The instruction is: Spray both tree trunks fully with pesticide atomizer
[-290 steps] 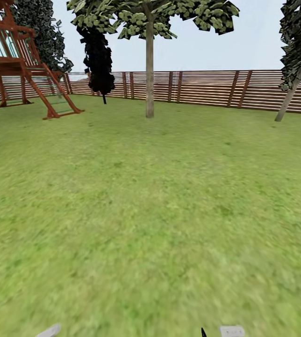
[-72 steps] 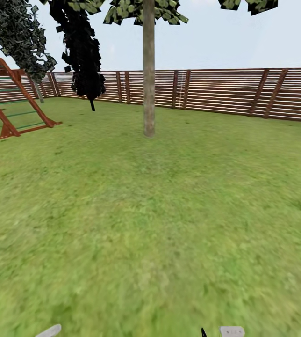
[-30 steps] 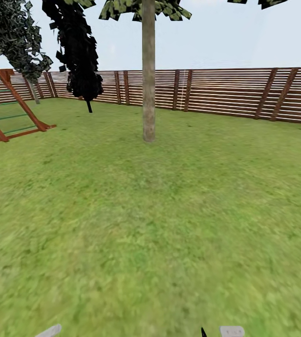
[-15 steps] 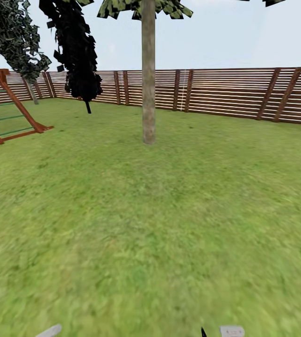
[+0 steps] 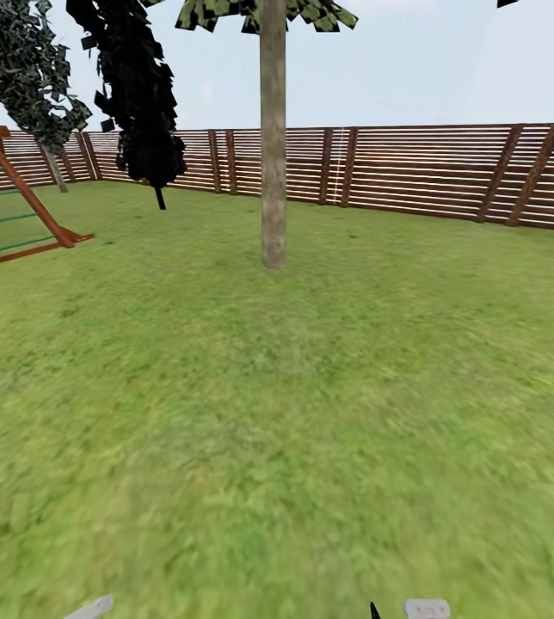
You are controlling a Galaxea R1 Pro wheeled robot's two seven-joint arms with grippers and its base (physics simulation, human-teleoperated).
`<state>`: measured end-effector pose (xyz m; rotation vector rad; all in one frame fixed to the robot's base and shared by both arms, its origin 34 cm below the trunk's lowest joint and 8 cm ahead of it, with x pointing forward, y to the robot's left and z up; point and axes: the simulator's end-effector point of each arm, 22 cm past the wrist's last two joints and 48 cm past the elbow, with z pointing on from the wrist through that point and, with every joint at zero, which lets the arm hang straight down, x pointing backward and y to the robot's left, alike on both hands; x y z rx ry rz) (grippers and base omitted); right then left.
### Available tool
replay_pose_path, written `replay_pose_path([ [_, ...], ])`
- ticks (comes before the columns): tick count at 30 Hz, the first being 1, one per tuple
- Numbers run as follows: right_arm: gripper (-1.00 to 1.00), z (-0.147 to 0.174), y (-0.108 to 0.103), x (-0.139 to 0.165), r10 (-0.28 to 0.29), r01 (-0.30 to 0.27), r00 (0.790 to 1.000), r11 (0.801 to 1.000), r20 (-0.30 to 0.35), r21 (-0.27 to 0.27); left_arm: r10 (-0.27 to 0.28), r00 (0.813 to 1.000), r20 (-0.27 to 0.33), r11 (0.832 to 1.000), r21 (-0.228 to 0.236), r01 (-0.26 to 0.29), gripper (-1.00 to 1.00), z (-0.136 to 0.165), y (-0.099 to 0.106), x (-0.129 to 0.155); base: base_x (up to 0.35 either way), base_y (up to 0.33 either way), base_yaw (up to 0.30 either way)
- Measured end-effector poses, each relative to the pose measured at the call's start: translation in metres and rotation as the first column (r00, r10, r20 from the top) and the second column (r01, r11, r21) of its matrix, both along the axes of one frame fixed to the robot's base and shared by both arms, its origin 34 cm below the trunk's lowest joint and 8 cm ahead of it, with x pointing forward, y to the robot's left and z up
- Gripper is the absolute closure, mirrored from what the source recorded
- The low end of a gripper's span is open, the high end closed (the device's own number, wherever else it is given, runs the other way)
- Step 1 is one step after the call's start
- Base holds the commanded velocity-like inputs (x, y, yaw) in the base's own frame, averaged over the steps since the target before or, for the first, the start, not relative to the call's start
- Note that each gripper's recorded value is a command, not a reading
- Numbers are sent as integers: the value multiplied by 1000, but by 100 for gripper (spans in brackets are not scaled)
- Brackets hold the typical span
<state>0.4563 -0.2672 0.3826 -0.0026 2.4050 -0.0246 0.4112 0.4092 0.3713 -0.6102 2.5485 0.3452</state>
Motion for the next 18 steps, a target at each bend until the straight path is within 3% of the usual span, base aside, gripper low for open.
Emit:
replay_pose_path([
  [18,-100,0,0,0,0,0,1000,1000,0,0,6,1000,0,1000,-1,-6,100,0,0,-1,341,0,0],
])
